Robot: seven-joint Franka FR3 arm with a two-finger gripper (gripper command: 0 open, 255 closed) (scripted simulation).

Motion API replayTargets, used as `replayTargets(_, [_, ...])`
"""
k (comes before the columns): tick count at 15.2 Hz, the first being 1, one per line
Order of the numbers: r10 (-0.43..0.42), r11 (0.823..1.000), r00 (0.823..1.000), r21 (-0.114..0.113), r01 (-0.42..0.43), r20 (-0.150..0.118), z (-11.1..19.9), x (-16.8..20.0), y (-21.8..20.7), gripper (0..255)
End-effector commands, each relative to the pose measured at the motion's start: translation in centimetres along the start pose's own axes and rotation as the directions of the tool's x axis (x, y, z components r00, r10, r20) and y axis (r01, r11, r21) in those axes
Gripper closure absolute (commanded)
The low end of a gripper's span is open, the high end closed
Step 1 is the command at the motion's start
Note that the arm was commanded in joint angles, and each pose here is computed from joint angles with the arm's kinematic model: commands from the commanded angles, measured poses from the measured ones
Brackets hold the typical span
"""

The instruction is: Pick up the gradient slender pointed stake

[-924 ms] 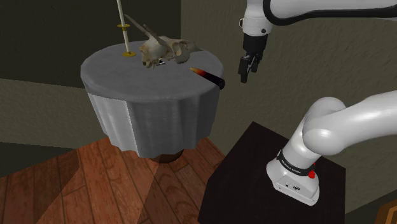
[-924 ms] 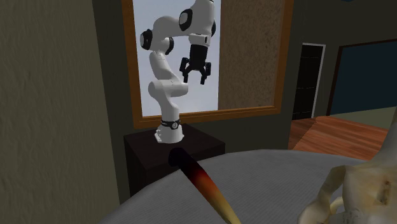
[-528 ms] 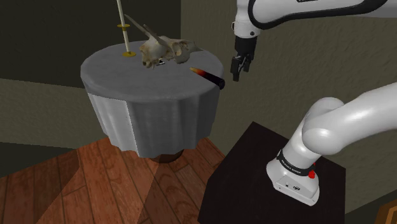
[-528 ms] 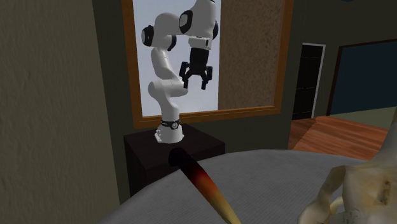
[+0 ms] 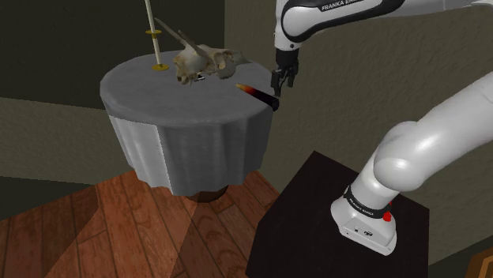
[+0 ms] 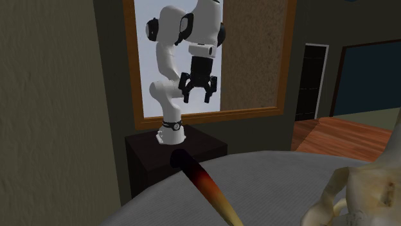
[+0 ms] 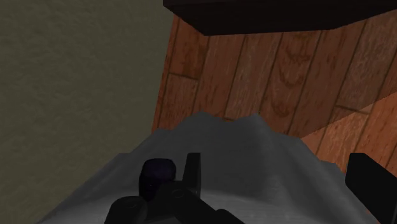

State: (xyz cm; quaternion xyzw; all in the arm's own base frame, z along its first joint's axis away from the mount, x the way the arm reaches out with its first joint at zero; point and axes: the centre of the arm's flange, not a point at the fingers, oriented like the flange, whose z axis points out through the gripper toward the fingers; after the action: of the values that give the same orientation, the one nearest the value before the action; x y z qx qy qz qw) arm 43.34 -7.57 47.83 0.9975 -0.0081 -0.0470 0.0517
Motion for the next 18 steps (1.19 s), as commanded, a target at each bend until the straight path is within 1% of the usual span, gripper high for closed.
replayTargets(1, [0.003,1.000,1.000,0.002,-0.003,-0.001,1.0,2.3,1.2,0])
replayTargets(18, [0.032,0.999,0.999,0.022,-0.032,-0.005,9.1,20.4,11.8,0])
